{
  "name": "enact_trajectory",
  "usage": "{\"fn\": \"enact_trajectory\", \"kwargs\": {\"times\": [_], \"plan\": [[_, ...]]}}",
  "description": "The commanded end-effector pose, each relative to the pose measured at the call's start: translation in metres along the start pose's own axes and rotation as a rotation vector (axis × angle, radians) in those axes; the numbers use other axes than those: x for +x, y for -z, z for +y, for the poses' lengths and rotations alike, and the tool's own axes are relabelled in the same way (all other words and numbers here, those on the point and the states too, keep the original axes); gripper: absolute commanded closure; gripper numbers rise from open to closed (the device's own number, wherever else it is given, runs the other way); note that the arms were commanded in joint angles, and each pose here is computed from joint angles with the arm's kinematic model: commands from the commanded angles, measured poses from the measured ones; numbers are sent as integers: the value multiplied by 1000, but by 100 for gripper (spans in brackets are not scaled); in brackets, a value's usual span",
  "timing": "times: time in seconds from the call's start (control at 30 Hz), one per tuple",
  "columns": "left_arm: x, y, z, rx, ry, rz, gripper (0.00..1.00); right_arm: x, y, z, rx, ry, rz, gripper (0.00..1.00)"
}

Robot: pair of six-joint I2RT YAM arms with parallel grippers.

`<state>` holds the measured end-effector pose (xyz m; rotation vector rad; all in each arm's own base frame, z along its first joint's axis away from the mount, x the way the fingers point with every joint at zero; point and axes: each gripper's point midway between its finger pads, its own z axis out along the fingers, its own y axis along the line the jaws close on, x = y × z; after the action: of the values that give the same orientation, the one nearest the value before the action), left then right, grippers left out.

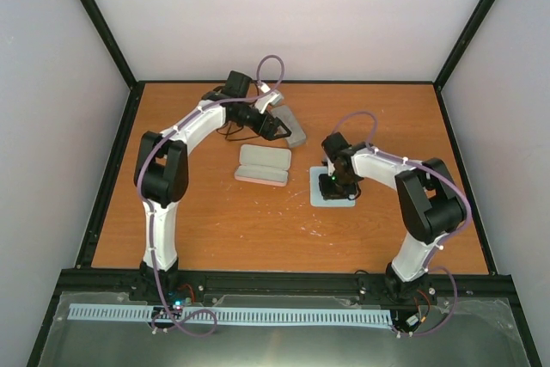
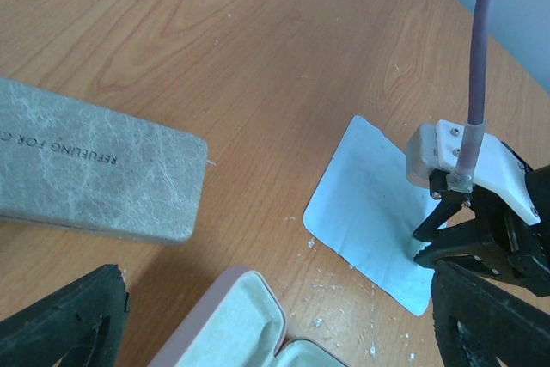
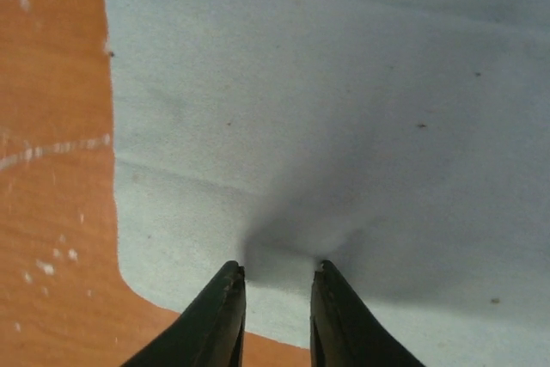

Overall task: Organize the sunglasses
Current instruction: Move the glasses cleaning cloth to the center of the board.

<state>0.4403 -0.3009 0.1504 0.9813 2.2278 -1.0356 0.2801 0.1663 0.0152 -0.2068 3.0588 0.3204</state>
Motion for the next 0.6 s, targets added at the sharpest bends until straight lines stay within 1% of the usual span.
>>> {"fn": "enact_trajectory", "kwargs": {"times": [0.0,0.07,0.17,0.23,0.27,0.3,0.37,0.5,0.57], "plan": [[-17,12,-31,9,-62,-46,5,17,11,-8,60,-46,18,71],[-12,6,-38,-8,-75,-29,7,1,35,-4,72,-37,-47,65],[-5,0,-49,-6,-74,-12,7,-24,74,1,90,-15,-149,60],[-1,-3,-53,-11,-86,0,7,-38,95,0,116,3,-213,58],[0,-4,-56,-11,-94,3,7,-43,102,-6,130,2,-235,60],[2,-3,-58,-8,-93,7,7,-47,104,-13,139,4,-246,62],[3,-1,-61,-5,-93,10,7,-51,99,-31,159,20,-229,65],[7,4,-64,-26,-100,11,7,-53,74,-62,225,86,-144,64],[12,6,-64,-42,-104,20,7,-57,65,-68,229,93,-132,64]]}}
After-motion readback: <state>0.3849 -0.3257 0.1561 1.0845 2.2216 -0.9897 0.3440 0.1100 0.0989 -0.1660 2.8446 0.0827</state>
